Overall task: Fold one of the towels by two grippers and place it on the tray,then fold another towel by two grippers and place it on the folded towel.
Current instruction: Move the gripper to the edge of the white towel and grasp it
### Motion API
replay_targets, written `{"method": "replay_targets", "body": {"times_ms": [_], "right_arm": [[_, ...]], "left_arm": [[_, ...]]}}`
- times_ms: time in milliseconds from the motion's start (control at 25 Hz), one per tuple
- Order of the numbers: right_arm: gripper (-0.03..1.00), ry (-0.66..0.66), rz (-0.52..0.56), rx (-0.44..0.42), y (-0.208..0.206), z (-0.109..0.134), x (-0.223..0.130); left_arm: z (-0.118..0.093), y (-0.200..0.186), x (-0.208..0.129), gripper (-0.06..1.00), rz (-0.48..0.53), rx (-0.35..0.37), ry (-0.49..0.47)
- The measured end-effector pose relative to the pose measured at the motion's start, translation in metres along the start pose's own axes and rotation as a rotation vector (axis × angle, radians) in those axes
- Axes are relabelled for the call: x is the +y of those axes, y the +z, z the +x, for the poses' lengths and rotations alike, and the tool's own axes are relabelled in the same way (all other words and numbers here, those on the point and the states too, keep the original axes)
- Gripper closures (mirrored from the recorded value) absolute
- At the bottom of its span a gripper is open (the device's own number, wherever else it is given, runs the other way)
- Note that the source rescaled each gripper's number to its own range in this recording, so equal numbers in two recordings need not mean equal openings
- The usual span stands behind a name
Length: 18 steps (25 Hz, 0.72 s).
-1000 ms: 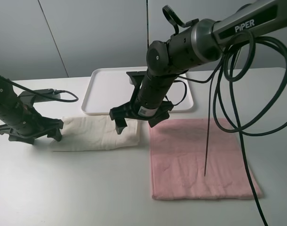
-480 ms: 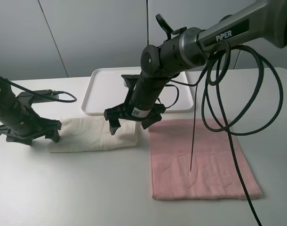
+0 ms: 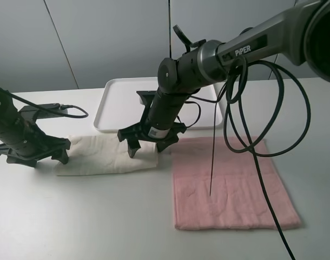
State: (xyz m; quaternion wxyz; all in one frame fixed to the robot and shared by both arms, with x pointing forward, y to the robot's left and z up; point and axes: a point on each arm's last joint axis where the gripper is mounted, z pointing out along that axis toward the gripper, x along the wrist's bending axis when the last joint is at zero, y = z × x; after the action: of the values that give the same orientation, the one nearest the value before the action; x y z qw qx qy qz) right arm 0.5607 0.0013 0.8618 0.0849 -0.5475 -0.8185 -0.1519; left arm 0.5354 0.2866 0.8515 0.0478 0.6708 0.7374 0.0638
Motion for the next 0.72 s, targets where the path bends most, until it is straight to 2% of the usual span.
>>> {"method": "replay_targets", "body": {"times_ms": [120, 280, 400, 440, 480, 720], "right_arm": [[0.29, -0.003, 0.001, 0.0, 0.001, 0.0, 0.0], [0.47, -0.013, 0.003, -0.003, 0.003, -0.001, 0.0], [0.73, -0.043, 0.002, -0.002, 0.006, 0.005, -0.003], [0.85, -0.057, 0.0, -0.002, 0.006, 0.008, -0.004], [0.92, -0.07, -0.003, -0.004, 0.007, 0.01, -0.004], [0.92, -0.077, -0.028, 0.003, 0.008, 0.013, -0.003]], "left_arm": [[0.0, 0.0, 0.0, -0.02, 0.002, 0.001, 0.0], [0.0, 0.0, 0.0, -0.02, 0.002, 0.001, 0.005], [0.0, 0.0, 0.0, -0.02, 0.002, 0.001, 0.007], [0.0, 0.0, 0.0, -0.02, 0.002, 0.001, 0.007], [0.0, 0.0, 0.0, -0.02, 0.002, 0.001, 0.008], [0.0, 0.0, 0.0, -0.02, -0.002, 0.0, 0.015]]}}
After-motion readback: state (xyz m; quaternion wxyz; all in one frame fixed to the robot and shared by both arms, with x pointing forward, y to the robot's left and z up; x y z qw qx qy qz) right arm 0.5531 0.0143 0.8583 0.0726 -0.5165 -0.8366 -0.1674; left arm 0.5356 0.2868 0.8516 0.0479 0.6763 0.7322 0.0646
